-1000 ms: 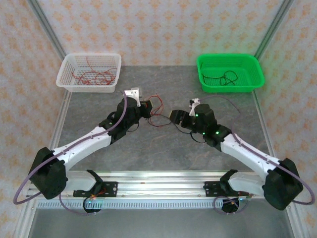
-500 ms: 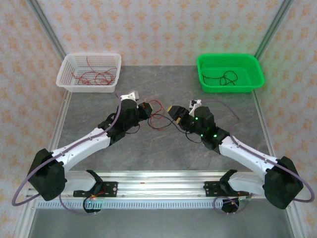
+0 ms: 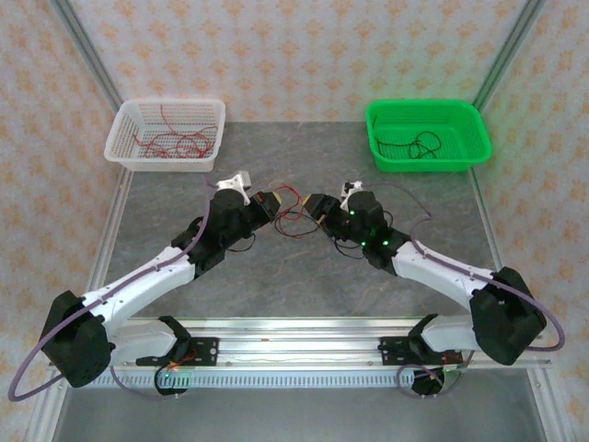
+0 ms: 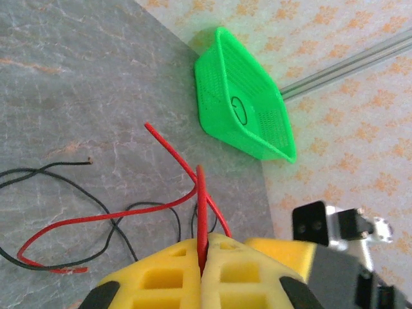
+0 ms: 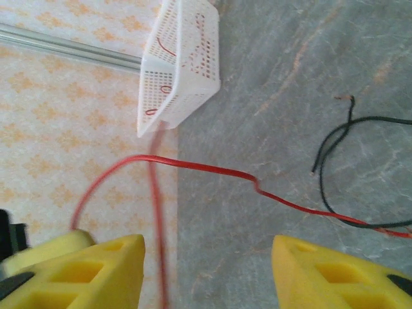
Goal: Untangle the cables
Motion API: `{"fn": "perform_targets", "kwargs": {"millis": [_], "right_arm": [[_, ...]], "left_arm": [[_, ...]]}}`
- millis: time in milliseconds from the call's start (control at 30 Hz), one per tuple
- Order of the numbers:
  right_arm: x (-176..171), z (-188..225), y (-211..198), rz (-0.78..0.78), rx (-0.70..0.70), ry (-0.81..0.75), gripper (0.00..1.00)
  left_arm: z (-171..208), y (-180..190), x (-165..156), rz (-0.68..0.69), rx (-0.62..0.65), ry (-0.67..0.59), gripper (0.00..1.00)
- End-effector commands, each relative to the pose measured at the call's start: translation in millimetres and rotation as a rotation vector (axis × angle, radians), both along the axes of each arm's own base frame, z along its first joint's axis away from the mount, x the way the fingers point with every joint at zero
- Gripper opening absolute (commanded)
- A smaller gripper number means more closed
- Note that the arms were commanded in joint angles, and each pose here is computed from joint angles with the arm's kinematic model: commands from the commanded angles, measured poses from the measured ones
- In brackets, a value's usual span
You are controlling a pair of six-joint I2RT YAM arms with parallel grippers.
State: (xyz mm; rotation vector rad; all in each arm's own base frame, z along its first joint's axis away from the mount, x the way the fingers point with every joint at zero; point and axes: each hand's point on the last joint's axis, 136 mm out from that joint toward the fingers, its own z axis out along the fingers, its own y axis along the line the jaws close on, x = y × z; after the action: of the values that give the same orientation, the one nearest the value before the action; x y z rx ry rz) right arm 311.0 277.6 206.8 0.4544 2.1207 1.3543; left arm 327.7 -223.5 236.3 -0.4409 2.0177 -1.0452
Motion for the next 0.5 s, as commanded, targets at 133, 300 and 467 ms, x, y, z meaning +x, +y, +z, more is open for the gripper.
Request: {"fn": "perform_targets", "kwargs": {"millis": [133,300,467], "right_arm": [[5,24,15,0.047,0.043,-0.063,0.51],[4,21,18,0.061,0.045,-0.056,0.46],[3,21,20,0.068,0.045,-0.056,0.42]], "left_arm": [[4,-1,-6,-0.013,-0.050,-0.010,0.00],[11,0,-6,-0.011,-0.059,-0.024,0.00],[14,0,-7,-0.012,-0.066,-0.030,0.00]]}}
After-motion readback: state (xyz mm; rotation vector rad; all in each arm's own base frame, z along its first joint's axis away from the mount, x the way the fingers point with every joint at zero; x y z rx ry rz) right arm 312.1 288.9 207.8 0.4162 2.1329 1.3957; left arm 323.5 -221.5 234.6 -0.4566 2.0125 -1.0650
